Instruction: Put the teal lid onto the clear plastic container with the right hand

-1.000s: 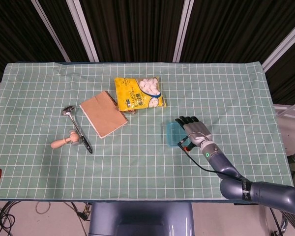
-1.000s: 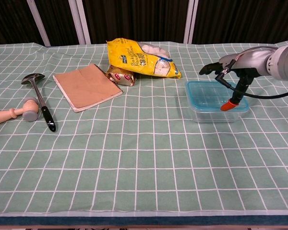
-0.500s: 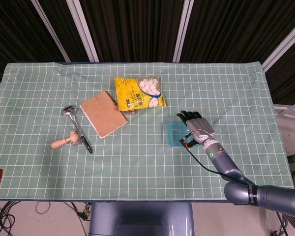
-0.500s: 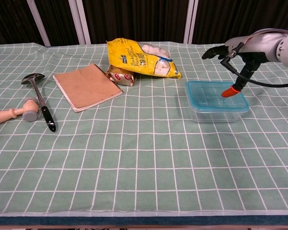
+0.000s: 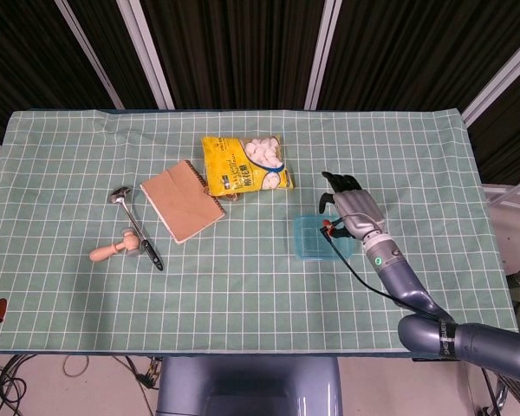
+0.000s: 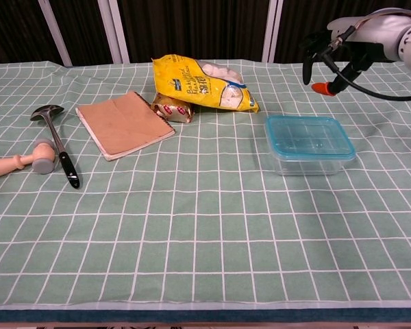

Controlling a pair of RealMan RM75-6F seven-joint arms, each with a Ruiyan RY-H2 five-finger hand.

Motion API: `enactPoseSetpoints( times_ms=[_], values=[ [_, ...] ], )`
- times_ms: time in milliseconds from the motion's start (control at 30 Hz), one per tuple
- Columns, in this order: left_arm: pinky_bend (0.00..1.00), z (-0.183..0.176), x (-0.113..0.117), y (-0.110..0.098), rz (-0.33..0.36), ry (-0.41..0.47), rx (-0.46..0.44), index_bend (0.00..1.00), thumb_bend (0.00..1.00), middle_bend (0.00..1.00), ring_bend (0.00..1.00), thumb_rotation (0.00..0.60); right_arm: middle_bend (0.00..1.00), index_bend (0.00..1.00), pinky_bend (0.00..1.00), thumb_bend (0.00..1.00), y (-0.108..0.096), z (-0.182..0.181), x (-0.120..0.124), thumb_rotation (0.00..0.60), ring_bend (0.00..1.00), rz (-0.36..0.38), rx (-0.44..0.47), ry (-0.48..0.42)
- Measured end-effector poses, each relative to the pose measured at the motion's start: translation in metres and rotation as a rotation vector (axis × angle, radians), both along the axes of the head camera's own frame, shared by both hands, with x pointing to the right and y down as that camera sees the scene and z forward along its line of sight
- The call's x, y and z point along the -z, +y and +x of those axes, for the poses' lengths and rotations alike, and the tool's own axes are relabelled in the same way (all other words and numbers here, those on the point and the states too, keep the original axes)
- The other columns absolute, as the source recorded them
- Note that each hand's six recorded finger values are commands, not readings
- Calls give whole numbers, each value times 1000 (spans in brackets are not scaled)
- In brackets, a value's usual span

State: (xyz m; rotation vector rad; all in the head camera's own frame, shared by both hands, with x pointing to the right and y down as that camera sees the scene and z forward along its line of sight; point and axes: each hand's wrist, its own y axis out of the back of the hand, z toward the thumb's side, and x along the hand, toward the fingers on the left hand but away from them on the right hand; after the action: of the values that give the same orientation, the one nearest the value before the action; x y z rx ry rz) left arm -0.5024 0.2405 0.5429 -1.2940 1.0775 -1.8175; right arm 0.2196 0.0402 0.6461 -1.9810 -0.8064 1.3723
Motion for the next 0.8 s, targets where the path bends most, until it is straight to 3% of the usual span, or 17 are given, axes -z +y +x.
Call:
enactPoseSetpoints(
  times_ms=[333, 700, 800],
  values=[
    [0, 0, -2, 0, -4, -6, 5, 59, 326, 0, 0, 600, 0, 539, 0, 511, -17, 11, -11, 600, 0, -5, -40, 13],
    [0, 0, -3, -1, -11, -10, 2, 59, 326, 0, 0, 600, 0, 541, 0, 511, -10, 18, -17, 600, 0, -31, -26, 41],
    [0, 0, -3, -1, -10, -9, 2, 59, 326, 0, 0, 600, 0, 580, 0, 511, -8, 20, -19, 600, 0, -40, -34, 50]
  ],
)
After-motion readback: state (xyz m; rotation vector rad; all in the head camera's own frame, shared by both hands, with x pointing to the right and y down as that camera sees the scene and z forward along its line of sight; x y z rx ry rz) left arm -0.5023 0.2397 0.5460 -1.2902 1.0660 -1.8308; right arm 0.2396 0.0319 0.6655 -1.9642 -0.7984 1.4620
